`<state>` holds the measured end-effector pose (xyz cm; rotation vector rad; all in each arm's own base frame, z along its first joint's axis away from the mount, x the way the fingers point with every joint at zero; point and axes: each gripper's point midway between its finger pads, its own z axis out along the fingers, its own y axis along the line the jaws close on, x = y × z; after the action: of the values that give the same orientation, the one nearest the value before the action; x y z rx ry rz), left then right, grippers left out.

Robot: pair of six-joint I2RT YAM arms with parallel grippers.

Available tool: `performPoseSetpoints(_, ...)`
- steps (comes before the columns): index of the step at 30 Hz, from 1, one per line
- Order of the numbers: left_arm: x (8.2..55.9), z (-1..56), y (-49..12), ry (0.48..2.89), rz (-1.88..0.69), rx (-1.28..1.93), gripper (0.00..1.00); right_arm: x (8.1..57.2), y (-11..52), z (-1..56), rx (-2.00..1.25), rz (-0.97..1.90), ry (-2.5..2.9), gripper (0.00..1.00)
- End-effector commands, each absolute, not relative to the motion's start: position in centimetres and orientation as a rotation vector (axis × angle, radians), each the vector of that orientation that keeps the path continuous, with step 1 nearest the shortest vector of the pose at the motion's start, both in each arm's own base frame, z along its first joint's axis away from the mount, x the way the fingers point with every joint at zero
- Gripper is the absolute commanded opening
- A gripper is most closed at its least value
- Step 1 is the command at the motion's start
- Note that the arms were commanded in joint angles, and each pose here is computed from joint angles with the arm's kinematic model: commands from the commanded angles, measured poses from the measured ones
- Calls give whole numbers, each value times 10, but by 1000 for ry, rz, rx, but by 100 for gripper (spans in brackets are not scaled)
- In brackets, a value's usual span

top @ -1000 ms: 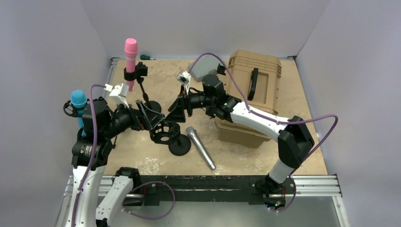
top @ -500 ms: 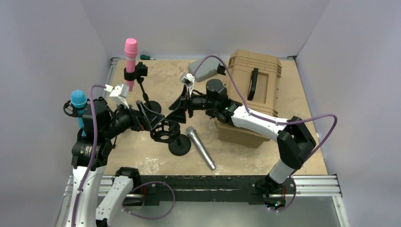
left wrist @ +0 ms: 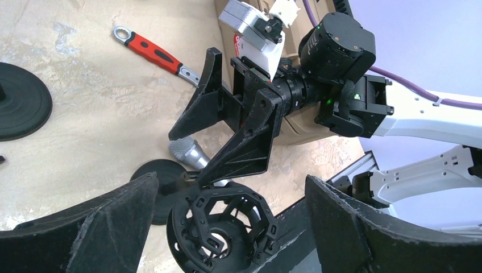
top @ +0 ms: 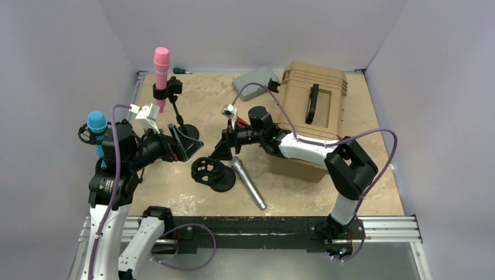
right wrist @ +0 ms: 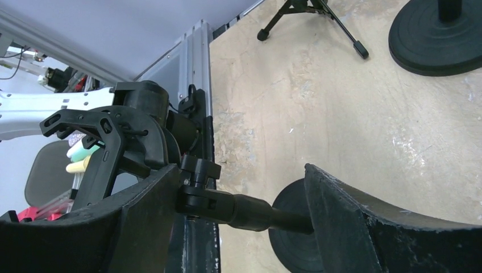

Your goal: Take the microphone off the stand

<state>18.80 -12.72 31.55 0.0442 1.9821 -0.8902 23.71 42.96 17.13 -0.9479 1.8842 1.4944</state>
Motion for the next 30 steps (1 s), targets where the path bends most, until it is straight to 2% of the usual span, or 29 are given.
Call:
performPoseSetpoints(1, 188, 326, -131, 1951, -909, 68, 97, 241, 399, 90, -944, 1258, 2160, 75)
performPoseSetpoints(7, 194, 345, -122, 1926, -828, 81, 98, 249, 406, 140, -944, 1267, 2074, 76)
performPoseSetpoints(16, 238, 428, -74, 1723, -501, -57, 100, 274, 419, 214, -877, 1229, 1956, 81)
performPoseSetpoints(22, 291, 445, -48, 1715, -326, -158, 100, 293, 410, 237, -787, 1121, 1961, 81)
performPoseSetpoints(30, 343, 448, -27, 1745, -136, -160, 100, 289, 396, 245, -743, 1112, 1956, 81)
